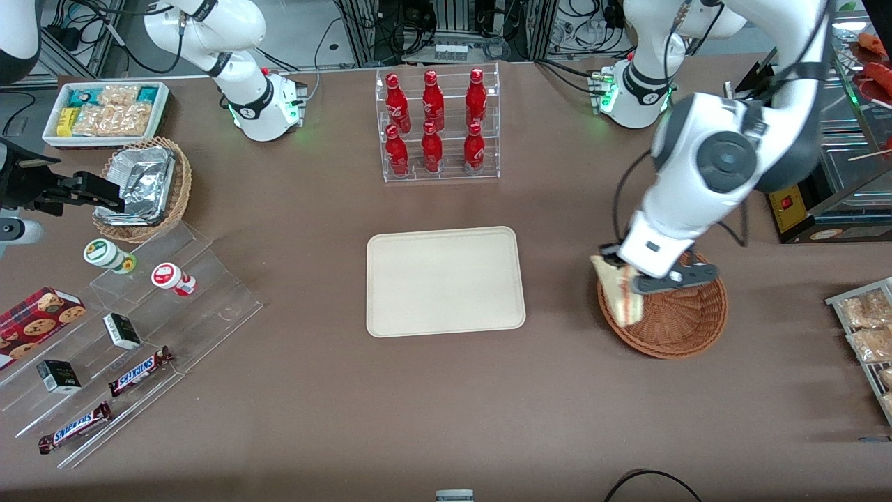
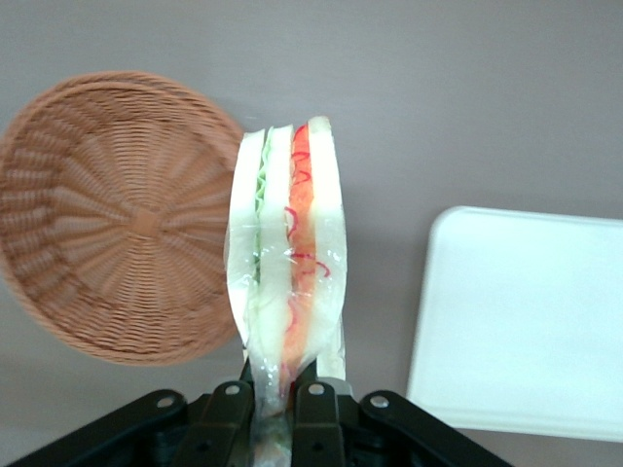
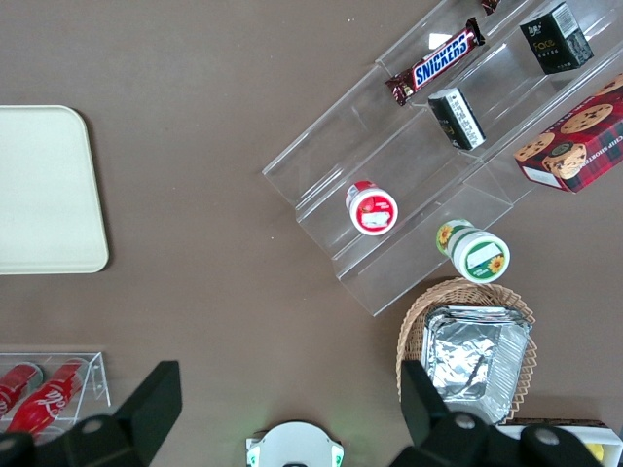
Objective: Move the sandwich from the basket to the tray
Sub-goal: 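Lift the sandwich out of the basket and carry it over the tray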
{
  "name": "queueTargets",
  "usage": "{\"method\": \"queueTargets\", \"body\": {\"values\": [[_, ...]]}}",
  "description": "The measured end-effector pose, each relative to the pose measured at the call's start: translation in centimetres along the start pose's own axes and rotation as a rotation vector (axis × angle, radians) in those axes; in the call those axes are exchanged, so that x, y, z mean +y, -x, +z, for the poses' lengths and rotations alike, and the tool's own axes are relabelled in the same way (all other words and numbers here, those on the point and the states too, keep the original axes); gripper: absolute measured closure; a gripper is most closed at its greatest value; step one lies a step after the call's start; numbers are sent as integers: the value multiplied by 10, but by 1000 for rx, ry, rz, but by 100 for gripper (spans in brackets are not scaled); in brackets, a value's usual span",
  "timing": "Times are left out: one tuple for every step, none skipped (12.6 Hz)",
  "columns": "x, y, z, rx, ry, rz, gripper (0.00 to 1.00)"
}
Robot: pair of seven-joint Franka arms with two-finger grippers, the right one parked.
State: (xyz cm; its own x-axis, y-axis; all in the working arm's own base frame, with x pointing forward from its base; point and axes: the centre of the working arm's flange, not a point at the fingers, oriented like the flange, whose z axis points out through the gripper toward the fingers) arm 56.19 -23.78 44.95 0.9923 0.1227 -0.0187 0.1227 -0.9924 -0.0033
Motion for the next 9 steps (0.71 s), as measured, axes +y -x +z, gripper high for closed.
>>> {"method": "queueTargets", "body": {"values": [[23,10,1,1,0,12,86],[45,20,4,-1,-1,26,86],[70,31,8,-2,-2,44,86],[94,41,12,-2,-2,60,86],[116,49,16,-1,-1,68,86],[135,54,20,-1,0,74,86],[152,59,27,-4,-2,81,86],[170,64,38,-9,-6,87,86],[186,68,50,-15,-11,97,86]]}}
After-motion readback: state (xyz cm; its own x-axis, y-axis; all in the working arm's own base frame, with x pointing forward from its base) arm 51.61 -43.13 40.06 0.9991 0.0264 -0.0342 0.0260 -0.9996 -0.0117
